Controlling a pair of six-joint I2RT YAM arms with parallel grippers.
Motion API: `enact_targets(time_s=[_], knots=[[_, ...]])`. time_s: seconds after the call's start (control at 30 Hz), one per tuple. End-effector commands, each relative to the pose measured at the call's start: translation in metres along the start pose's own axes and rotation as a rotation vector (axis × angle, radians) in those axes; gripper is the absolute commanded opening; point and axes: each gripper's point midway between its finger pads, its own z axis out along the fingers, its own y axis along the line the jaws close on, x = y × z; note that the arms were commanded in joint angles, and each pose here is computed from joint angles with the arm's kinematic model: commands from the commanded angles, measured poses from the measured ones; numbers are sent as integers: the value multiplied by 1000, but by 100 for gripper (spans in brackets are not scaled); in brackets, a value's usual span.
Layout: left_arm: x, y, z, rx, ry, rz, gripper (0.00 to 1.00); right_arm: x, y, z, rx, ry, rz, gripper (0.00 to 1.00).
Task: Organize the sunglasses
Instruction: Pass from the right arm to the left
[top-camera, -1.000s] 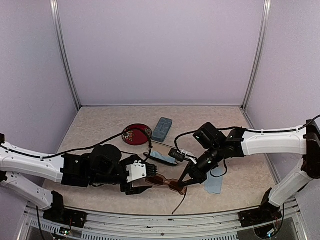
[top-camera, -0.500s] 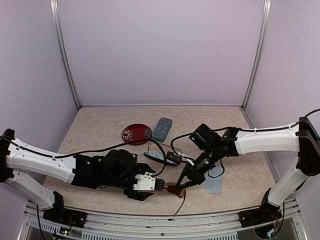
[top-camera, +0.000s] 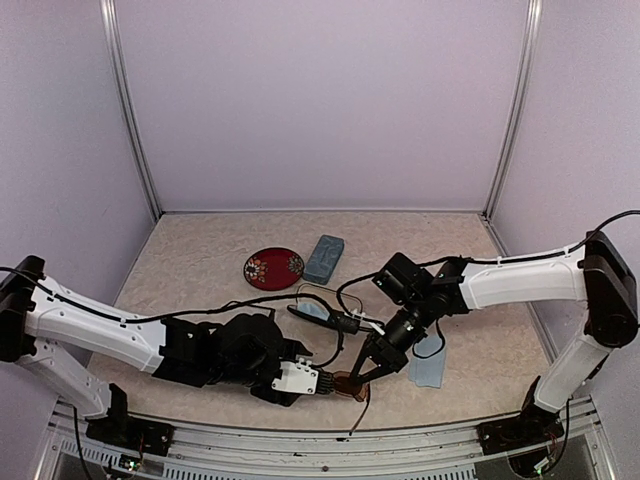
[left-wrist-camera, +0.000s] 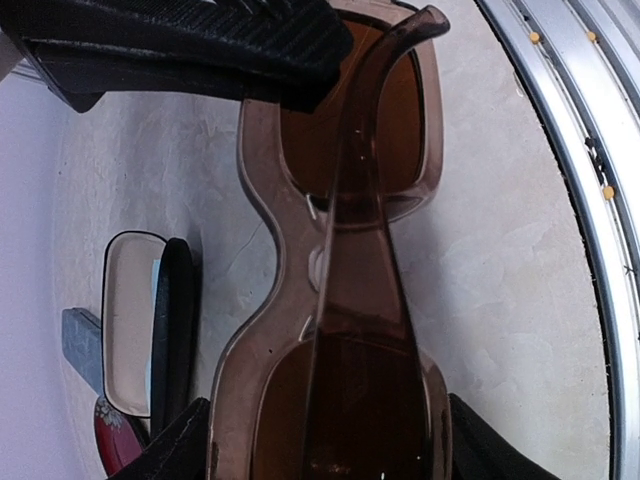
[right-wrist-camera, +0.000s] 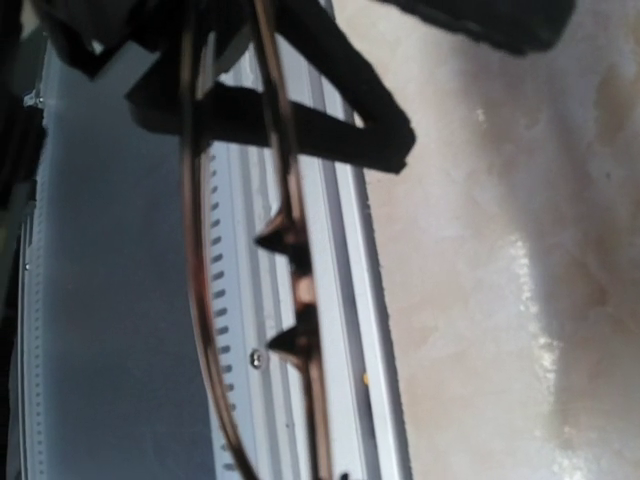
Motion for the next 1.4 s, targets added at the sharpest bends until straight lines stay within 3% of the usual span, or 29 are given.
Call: enact_targets(time_s=[0.0, 0.3, 0.6, 0.93, 1.37], knots=[[-10, 13, -3, -66, -32, 8, 70, -3, 5, 3, -33, 11, -15, 0], [-19, 13, -15, -90, -94, 28, 70, -3, 3, 4, -30, 16, -9, 0], [-20, 11, -17, -82, -104, 21, 51, -4, 3, 5, -30, 15, -7, 0], [-24, 13, -23, -99, -132, -15, 35, -6, 2, 5, -25, 16, 0, 0], [-19, 9, -25, -92, -137, -71, 31, -19, 4, -2, -8, -30, -24, 37]])
